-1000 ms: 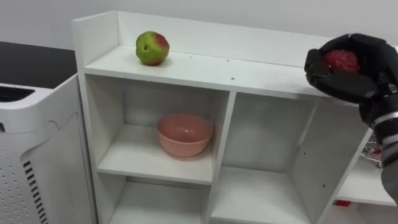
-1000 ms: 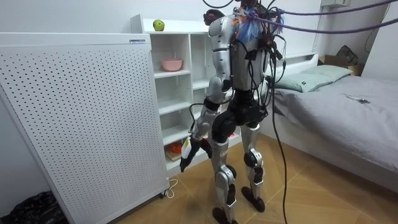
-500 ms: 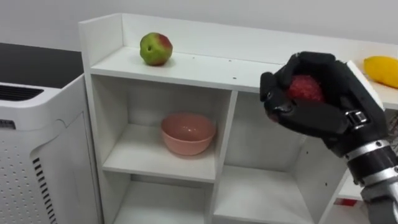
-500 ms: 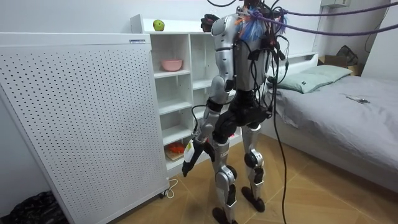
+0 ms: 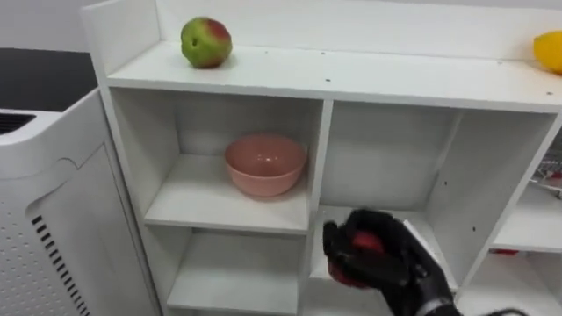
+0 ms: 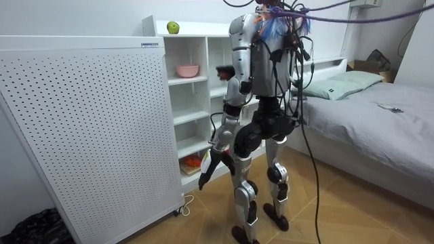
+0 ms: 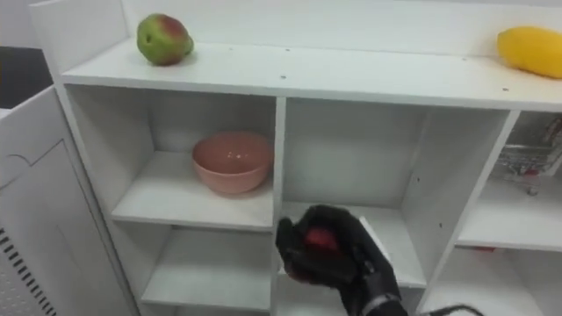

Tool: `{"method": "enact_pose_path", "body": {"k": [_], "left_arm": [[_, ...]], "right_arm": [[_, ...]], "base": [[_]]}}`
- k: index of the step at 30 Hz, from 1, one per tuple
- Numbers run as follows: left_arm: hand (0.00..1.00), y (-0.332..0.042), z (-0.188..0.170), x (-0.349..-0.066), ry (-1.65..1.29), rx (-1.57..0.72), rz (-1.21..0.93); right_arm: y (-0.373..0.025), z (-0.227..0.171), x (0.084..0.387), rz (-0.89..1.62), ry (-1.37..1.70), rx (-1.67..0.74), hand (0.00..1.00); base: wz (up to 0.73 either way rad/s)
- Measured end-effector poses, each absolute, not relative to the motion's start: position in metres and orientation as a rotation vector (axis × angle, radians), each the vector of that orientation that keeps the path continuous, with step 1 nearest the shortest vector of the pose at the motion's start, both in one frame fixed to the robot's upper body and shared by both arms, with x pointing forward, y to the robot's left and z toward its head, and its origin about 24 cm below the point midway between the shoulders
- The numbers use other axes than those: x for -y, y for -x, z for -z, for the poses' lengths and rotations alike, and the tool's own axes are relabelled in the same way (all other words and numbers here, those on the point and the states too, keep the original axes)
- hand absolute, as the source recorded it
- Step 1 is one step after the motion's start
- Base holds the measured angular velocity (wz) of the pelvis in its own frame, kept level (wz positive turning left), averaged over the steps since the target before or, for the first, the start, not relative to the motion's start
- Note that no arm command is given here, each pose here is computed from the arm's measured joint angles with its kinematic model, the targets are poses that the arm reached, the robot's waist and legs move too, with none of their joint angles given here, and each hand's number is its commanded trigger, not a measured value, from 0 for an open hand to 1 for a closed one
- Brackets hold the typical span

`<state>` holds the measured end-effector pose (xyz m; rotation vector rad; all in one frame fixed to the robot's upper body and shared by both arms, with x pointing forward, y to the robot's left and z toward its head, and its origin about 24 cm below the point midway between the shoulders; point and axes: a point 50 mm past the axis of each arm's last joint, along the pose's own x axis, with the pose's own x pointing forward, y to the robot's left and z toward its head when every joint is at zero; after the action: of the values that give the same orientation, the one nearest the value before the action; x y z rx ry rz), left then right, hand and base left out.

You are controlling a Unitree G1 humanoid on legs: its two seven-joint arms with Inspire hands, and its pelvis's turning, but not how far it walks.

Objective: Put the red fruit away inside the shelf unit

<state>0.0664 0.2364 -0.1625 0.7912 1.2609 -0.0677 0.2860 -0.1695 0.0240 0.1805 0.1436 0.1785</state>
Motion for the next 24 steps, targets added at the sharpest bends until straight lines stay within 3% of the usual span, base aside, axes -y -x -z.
{"method": "enact_pose_path", "body": {"k": [8, 13, 24], "left_arm": [[0.00, -0.069, 0.165, -0.230, -0.696, -1.285, 0.031], [0.00, -0.078, 0.165, -0.226, -0.661, -1.266, 0.018], [0.00, -0.082, 0.165, -0.218, -0.631, -1.260, 0.032]], "right_arm": [[-0.289, 0.014, 0.174, -0.014, -0.457, -0.316, 1.00], [-0.308, 0.011, 0.177, 0.093, -0.732, -0.330, 1.00], [-0.338, -0.011, 0.218, 0.318, -1.199, -0.232, 1.00]], "base": [[-0.04], [0.02], [0.08]]}}
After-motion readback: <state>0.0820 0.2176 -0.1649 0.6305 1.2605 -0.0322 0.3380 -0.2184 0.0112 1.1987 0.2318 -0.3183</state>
